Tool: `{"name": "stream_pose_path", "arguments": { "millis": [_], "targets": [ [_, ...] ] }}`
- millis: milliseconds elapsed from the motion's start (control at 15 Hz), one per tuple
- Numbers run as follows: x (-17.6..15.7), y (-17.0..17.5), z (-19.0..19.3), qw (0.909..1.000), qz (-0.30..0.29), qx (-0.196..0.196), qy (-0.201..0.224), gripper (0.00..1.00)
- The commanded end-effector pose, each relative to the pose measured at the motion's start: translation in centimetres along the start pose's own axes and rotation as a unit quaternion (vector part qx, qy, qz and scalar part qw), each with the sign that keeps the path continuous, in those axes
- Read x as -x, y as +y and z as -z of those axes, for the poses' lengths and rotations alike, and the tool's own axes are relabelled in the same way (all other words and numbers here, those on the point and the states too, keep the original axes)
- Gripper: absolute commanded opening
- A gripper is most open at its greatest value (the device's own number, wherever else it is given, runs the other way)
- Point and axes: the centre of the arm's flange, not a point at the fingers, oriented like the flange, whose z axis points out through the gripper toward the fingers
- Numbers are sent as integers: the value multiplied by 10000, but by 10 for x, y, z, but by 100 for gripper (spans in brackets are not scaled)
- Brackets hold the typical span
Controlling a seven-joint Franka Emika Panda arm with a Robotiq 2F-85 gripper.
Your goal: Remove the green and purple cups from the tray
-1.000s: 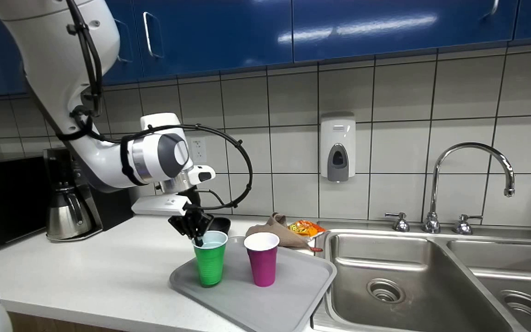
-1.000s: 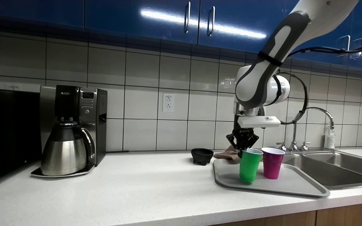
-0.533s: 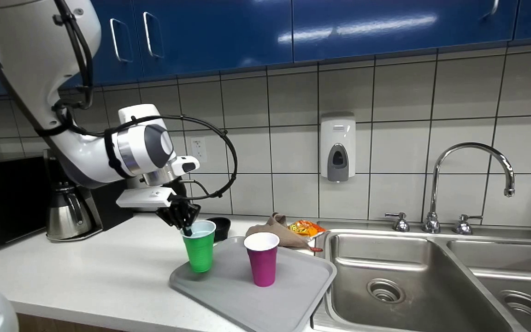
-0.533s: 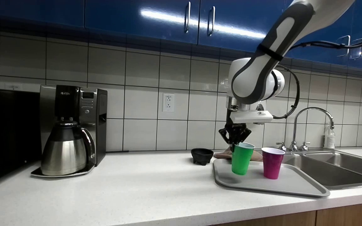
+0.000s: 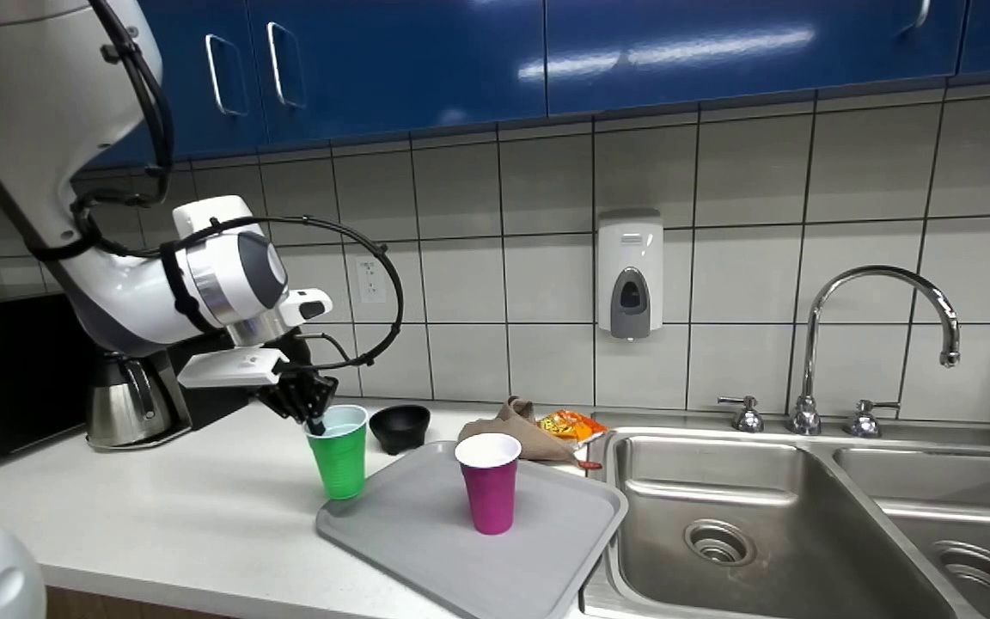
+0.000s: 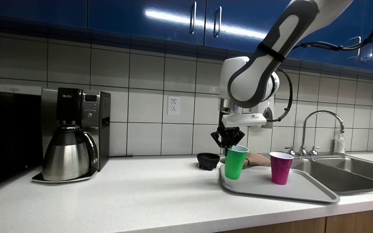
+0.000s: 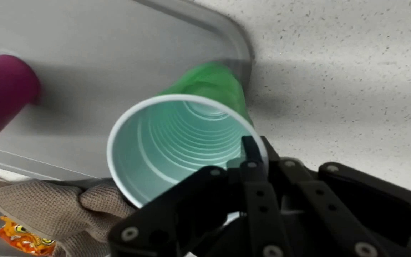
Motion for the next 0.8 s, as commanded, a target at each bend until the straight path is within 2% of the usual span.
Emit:
{"name": "stream_pose_path", "arguments": {
  "millis": [0,733],
  "targets": [
    [-13,-33,-8,10000,42,58,58,1],
    [-30,-111,-26,9993,304,-11,207,1]
  ]
}}
